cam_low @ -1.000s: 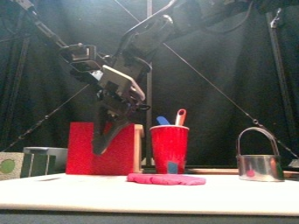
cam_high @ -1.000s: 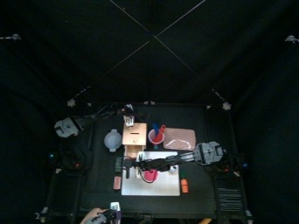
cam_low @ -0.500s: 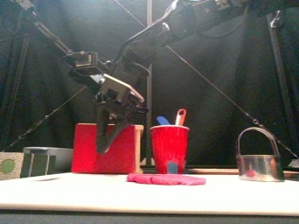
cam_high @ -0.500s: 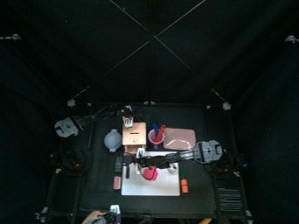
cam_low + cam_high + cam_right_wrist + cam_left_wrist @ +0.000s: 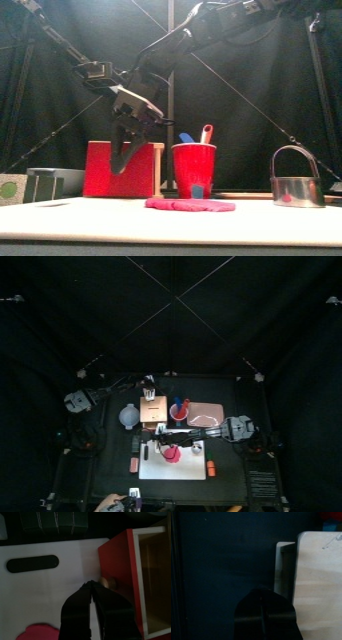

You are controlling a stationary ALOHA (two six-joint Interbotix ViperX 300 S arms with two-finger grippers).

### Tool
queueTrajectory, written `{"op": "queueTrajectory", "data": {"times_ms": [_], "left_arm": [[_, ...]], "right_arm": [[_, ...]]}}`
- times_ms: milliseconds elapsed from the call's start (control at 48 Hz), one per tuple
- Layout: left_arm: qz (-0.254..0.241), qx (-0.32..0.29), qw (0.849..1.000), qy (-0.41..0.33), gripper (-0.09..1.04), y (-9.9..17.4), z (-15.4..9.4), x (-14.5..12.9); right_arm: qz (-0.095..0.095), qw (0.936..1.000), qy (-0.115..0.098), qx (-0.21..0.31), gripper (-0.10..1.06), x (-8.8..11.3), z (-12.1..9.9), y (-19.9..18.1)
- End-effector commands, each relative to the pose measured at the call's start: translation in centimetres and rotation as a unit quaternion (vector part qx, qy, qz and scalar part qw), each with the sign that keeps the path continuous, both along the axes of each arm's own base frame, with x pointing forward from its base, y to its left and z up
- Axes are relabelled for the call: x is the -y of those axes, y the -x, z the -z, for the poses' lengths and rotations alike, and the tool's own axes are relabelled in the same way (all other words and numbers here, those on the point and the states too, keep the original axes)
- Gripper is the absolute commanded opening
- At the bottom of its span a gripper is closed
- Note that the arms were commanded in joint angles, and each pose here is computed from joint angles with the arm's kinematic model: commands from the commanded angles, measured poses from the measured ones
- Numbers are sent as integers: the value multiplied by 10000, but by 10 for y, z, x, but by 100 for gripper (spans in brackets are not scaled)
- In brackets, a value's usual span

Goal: Get the cutter from the drawer then cut the dough then place the extra dough in the bowl
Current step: Shut the drawer

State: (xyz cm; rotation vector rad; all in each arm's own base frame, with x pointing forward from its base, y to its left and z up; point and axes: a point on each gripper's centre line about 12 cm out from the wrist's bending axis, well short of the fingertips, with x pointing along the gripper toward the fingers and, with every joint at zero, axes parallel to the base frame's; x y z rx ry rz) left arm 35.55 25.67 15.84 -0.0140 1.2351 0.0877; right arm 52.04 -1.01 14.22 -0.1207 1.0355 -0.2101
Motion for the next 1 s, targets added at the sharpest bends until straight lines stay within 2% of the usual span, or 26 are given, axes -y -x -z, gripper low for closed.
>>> {"op": "queueTrajectory", "data": {"times_ms": [21, 188, 333, 729, 1000], "left_arm": [[58, 168, 9998, -122, 13, -8, -15, 1], [184, 125, 9997, -91, 13, -12, -14, 10], [191, 113, 9997, -81, 13, -12, -12, 11], [191, 82, 9998, -61, 13, -11, -10, 11], [188, 61, 9998, -63, 13, -10, -8, 11]], "right_arm": [[40, 9996, 6, 273, 13, 6, -22, -5], [71, 9996, 32, 271, 13, 11, -22, -5], [97, 9994, 167, 282, 13, 20, -24, -5], [232, 9981, 469, 311, 13, 55, -24, -10], [246, 9972, 577, 395, 13, 63, -29, -17]]}}
